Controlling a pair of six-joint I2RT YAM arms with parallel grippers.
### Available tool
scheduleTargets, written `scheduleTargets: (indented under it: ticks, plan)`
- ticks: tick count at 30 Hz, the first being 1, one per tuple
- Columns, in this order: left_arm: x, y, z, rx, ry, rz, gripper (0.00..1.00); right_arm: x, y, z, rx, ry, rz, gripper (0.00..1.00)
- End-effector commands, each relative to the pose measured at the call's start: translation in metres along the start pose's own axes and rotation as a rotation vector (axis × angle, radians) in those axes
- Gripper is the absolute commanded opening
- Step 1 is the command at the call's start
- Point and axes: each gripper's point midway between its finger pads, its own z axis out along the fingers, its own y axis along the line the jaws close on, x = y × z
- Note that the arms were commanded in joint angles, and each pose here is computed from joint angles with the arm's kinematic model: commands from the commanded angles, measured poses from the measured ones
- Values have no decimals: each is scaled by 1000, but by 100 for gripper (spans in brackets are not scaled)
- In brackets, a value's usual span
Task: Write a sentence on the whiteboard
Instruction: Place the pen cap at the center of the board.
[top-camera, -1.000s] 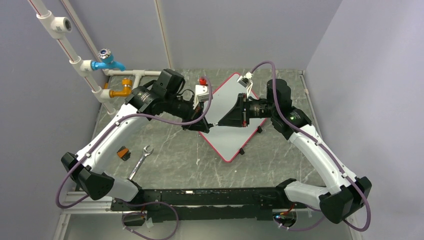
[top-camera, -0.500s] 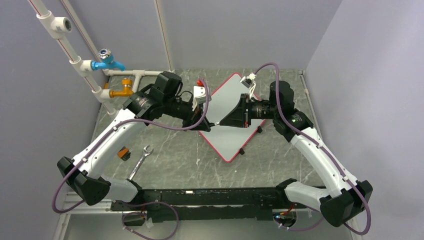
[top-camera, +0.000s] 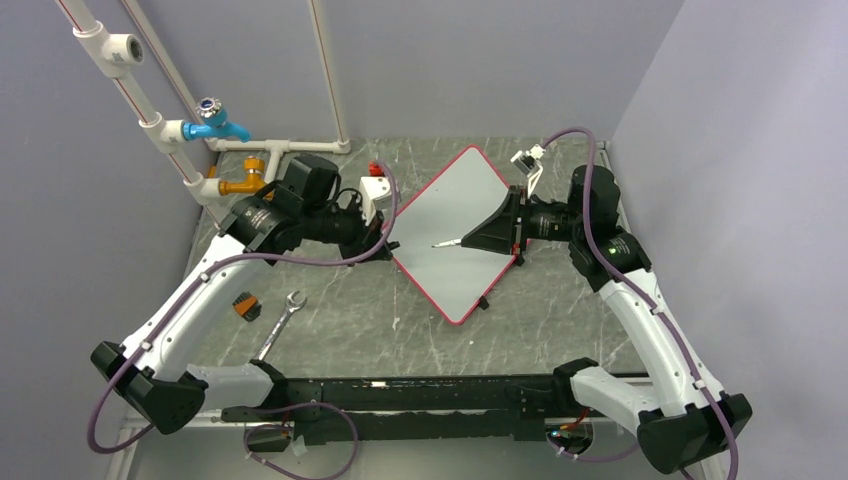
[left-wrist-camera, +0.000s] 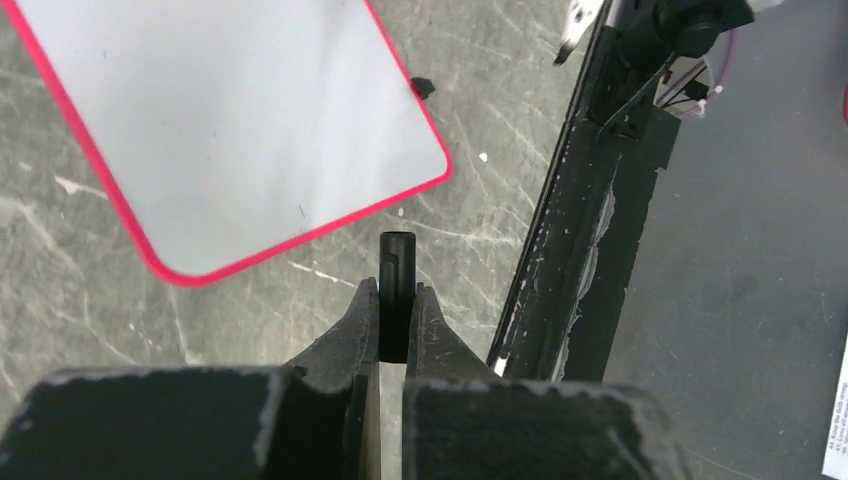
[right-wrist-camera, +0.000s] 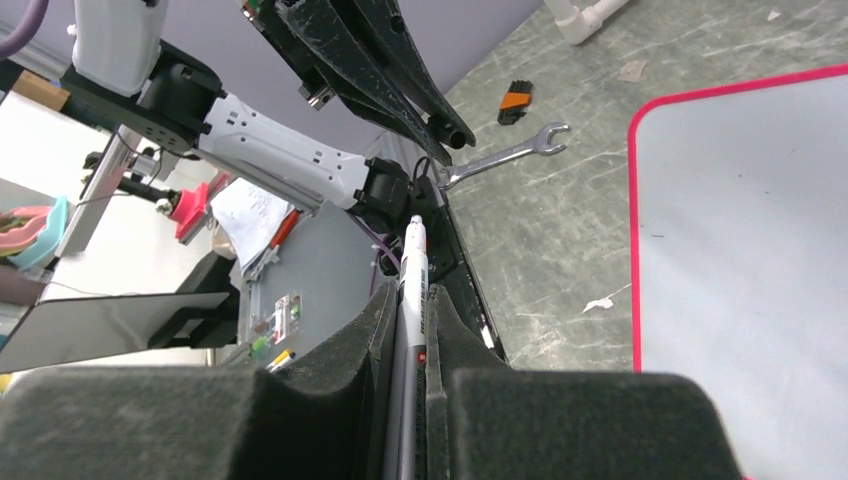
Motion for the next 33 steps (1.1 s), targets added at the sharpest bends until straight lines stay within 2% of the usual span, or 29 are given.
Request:
scheduleTargets:
  ticks: [1, 7, 16, 21, 26, 33]
  plan:
    - [10, 12, -6, -116, 4, -50, 0, -3, -9, -4, 65, -22, 3, 0]
    - [38, 32, -11, -304, -22, -167, 0, -7, -44, -10, 271, -73, 20, 0]
    - [87, 52, -8, -506, -167, -423, 0, -12, -64, -17, 397, -142, 37, 0]
    - [130, 72, 0, -642, -203, -576, 0, -14, -83, -28, 522, -181, 48, 0]
    - [179, 90, 4, -799, -180, -700, 0, -9, -102, -39, 643, -202, 86, 0]
    - [235, 101, 16, -940, -103, -779, 0, -2, -113, -46, 708, -203, 103, 0]
